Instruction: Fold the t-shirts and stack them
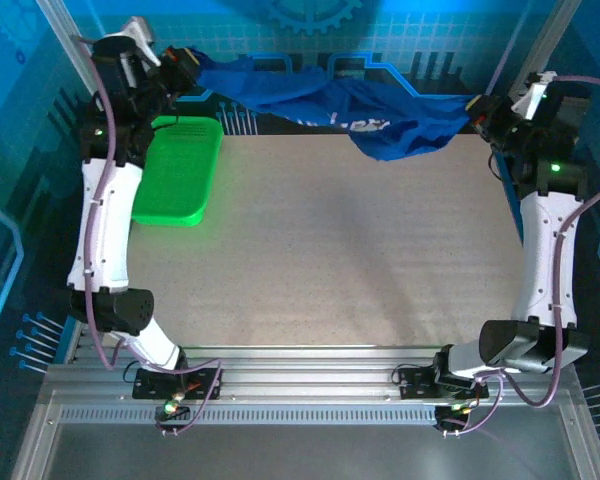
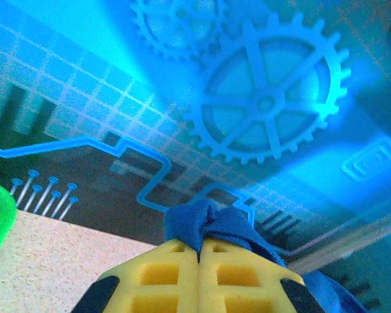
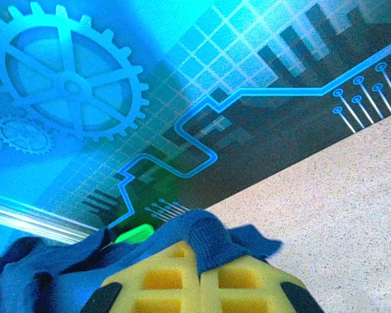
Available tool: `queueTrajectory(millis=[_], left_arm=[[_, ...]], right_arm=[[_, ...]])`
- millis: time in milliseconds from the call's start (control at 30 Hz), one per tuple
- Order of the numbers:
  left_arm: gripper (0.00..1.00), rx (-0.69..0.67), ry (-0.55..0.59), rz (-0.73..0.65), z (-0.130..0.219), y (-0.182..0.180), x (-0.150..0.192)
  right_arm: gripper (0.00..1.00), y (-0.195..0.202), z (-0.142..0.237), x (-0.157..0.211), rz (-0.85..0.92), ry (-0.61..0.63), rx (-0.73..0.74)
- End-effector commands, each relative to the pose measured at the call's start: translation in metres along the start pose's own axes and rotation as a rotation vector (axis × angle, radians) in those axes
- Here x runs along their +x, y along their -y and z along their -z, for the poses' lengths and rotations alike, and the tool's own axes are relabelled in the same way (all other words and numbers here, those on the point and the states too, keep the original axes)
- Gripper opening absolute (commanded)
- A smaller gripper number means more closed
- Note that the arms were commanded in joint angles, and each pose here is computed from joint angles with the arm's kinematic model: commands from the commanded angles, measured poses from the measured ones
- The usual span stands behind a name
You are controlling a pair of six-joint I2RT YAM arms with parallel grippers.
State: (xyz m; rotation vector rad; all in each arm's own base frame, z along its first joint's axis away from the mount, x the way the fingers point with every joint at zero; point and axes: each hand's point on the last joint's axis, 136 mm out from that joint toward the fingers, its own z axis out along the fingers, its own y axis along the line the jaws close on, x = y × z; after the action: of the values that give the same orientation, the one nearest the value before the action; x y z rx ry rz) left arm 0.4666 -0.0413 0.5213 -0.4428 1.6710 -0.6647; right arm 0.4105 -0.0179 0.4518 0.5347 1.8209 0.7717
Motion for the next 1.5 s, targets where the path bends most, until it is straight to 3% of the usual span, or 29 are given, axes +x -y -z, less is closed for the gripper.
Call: queueTrajectory(millis=[0, 133, 300, 400, 500, 600, 700, 800, 900, 967, 1067, 1100, 1133, 1167, 1200, 1233, 1333, 1467], left_arm=[[0.0, -0.066, 0.011, 0.065, 0.003, -0.017, -0.005], [0.0, -0.136, -0.04, 0.094, -0.004, -0.037, 0.012], [0.0, -0.219, -0.078, 0.163, -0.008, -0.07, 0.023], [0.0, -0.186, -0.132, 0.206, -0.023, -0.068, 0.036], [0.0, -0.025, -0.16, 0.207, -0.048, -0.034, 0.047], [0.0, 0.214, -0.179, 0.159, -0.067, 0.029, 0.046], [0.0, 0.378, -0.16, 0.115, -0.066, 0.075, 0.033], [0.0, 0.443, -0.127, 0.105, -0.057, 0.088, 0.021], [0.0, 0.396, -0.139, 0.092, -0.048, 0.071, 0.037], [0.0, 0.329, -0.184, 0.133, -0.044, 0.04, 0.069], [0.0, 0.146, -0.297, 0.227, -0.038, -0.027, 0.141], [0.0, 0.052, -0.353, 0.266, -0.033, -0.057, 0.176], [0.0, -0.034, -0.415, 0.306, -0.025, -0.084, 0.211], [0.07, -0.084, -0.468, 0.332, -0.017, -0.103, 0.239], [0.32, -0.139, -0.525, 0.349, -0.008, -0.122, 0.27], [0.48, -0.191, -0.578, 0.362, 0.003, -0.137, 0.298], [0.69, -0.255, -0.658, 0.388, 0.026, -0.152, 0.335], [0.85, -0.301, -0.632, 0.288, 0.038, -0.146, 0.312]], right_arm=[[0.0, -0.003, 0.012, 0.003, -0.05, -0.015, -0.066], [0.0, -0.017, 0.009, 0.017, -0.059, -0.105, -0.222], [0.0, -0.005, 0.024, 0.014, -0.057, -0.084, -0.19], [0.0, 0.022, 0.012, 0.025, -0.104, -0.147, -0.059], [0.0, 0.022, -0.013, 0.028, -0.068, -0.17, -0.059], [0.01, -0.004, -0.042, 0.02, -0.025, -0.186, -0.16], [0.05, -0.043, -0.051, 0.006, 0.114, -0.162, -0.237], [0.06, -0.062, -0.046, 0.004, 0.246, -0.124, -0.252], [0.07, -0.047, -0.039, 0.027, 0.306, -0.131, -0.223], [0.07, -0.012, -0.036, 0.065, 0.317, -0.169, -0.158], [0.07, 0.063, -0.031, 0.123, 0.234, -0.247, 0.025], [0.1, 0.092, -0.028, 0.147, 0.179, -0.287, 0.094], [0.2, 0.122, -0.023, 0.17, 0.129, -0.329, 0.18], [0.33, 0.15, -0.017, 0.191, 0.077, -0.37, 0.273], [0.47, 0.177, -0.01, 0.212, 0.006, -0.415, 0.348], [0.57, 0.194, -0.004, 0.228, -0.062, -0.455, 0.378], [0.67, 0.21, 0.008, 0.239, -0.155, -0.464, 0.404], [0.79, 0.186, 0.012, 0.229, -0.094, -0.456, 0.352]])
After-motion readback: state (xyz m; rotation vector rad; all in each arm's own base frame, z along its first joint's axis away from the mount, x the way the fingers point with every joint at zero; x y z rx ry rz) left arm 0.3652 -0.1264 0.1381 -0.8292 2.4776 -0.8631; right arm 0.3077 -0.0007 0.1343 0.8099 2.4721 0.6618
